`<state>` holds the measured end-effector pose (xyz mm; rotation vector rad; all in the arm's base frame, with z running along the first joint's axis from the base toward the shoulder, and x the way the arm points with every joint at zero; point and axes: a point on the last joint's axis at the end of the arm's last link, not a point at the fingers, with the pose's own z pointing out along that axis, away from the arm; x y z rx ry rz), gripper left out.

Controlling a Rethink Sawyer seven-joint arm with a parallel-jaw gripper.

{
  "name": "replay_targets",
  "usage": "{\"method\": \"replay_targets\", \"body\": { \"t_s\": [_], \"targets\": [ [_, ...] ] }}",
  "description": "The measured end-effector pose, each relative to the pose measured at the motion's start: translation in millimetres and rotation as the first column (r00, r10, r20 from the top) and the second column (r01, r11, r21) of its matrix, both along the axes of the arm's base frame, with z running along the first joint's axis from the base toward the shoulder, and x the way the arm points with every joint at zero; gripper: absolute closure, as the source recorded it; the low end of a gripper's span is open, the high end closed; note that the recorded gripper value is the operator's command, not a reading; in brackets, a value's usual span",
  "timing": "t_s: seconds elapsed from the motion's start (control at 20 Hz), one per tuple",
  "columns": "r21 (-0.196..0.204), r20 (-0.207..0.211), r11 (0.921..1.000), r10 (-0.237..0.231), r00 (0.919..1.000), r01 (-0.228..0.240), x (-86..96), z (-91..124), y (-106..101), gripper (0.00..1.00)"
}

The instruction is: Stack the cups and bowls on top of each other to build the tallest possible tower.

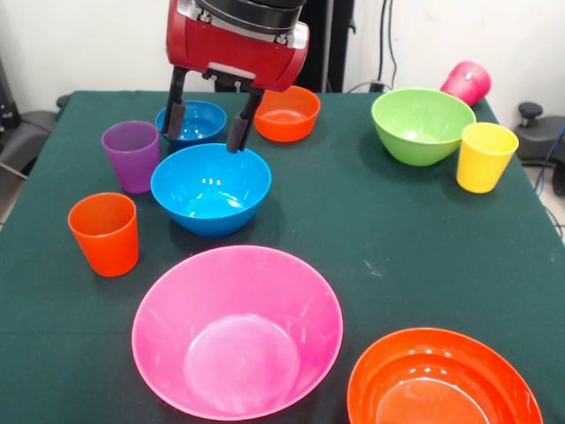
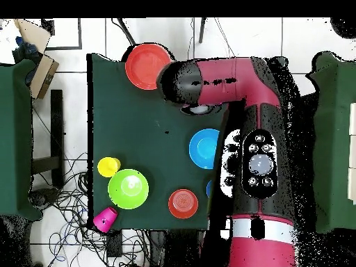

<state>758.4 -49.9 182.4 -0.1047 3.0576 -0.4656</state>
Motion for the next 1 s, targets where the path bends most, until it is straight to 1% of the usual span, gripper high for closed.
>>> {"method": "replay_targets", "body": {
  "t_s": [0.5, 0.85, 1.0],
  "targets": [
    [-0.021, -0.006, 0.9995, 0.024, 0.9997, -0.024, -2.4, 1, 18, 0.00],
    [-0.030, -0.007, 0.9992, 0.025, 0.9997, -0.025, -3.8, 1, 18, 0.00],
    [-0.018, -0.004, 0.9997, 0.018, 0.9998, -0.018, -4.8, -1, 16, 0.00]
  ]
}}
